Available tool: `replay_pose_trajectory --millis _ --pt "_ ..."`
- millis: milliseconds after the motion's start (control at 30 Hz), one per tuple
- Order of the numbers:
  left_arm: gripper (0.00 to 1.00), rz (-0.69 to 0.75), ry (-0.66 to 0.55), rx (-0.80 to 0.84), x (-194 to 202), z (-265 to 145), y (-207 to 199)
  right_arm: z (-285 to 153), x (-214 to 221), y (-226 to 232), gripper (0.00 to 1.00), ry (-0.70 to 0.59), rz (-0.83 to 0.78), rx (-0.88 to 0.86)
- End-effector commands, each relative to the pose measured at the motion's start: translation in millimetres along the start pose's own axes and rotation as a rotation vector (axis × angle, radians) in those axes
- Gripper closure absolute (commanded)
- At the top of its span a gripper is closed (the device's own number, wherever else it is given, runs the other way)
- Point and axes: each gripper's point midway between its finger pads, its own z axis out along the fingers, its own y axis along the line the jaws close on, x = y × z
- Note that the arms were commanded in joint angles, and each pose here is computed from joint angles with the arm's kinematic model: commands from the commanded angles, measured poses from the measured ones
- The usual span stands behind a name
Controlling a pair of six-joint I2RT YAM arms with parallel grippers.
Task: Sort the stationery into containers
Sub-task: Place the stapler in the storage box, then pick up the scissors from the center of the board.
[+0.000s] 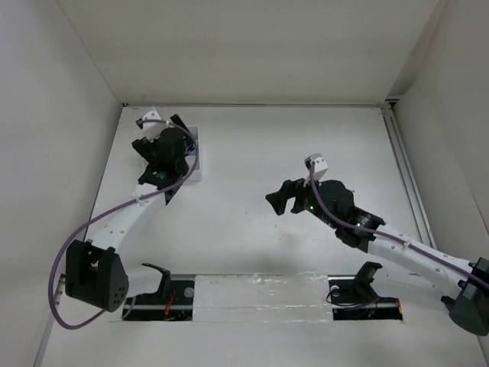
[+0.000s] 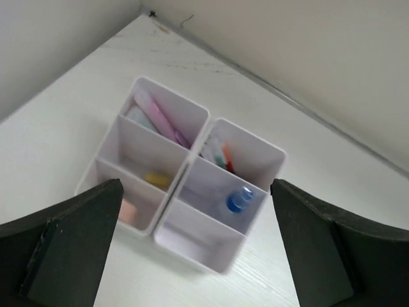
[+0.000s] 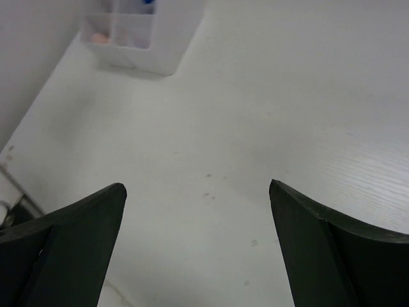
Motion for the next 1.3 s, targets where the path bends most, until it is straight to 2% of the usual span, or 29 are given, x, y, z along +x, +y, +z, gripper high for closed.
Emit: replay_pose_trajectory --millis 0,33,67,100,167,200,267,333,367,433,467,500,533,667,733,867,1033,1267 --pt "0.0 0.008 -0.017 -0.307 -20 -41 25 -1 -18 -64 0.0 -0.093 0.158 0.357" --pt "0.0 -0.099 -0.004 -0.289 -10 -54 5 -4 -9 -83 0.0 -0.07 0.171 0.438" --pt "0.0 -0.024 0.054 -0.305 1 -69 10 -6 -13 -102 0.0 -0.077 0.206 0.503" --pt "0.0 -0.045 0.054 -0.266 -8 -77 -4 -4 -11 -115 0.0 -0.06 0.234 0.553" --pt "0.0 -0.001 0.128 -0.159 10 -94 -32 -14 -3 -151 0.0 -0.021 0.315 0.692" --pt "0.0 0.023 0.158 -0.136 19 -98 -35 -17 -12 -160 0.0 -0.033 0.347 0.746" --pt "0.0 0.009 0.211 -0.085 31 -104 -36 -36 8 -191 0.0 0.018 0.421 0.953" --pt "0.0 0.023 0.226 -0.024 46 -104 -36 -48 6 -203 0.03 -0.025 0.516 1.072" --pt "0.0 0.023 0.256 0.03 52 -108 -42 -59 15 -207 0.05 -0.007 0.525 1.124" --pt "0.0 -0.032 0.244 0.114 46 -115 -46 -65 26 -210 0.06 -0.014 0.557 1.153" --pt "0.0 -0.011 0.24 0.162 43 -119 -49 -67 26 -207 0.07 -0.041 0.593 1.138" --pt "0.0 -0.059 0.238 0.255 32 -129 -58 -68 37 -213 0.11 -0.045 0.626 1.135" --pt "0.0 -0.078 0.233 0.298 24 -134 -63 -65 31 -213 0.13 -0.069 0.657 1.106" --pt "0.0 -0.155 0.209 0.445 -6 -159 -70 -66 49 -223 0.23 -0.064 0.721 1.085" --pt "0.0 -0.165 0.199 0.492 -15 -170 -71 -67 56 -227 0.34 -0.066 0.772 1.101" --pt "0.0 -0.149 0.208 0.518 -14 -177 -76 -63 82 -236 0.35 0.017 0.822 1.122" --pt "0.0 -0.122 0.223 0.495 -7 -172 -77 -59 105 -245 0.38 0.144 0.807 1.216" --pt "0.0 -0.123 0.223 0.523 -4 -174 -80 -57 99 -248 0.41 0.113 0.806 1.198"
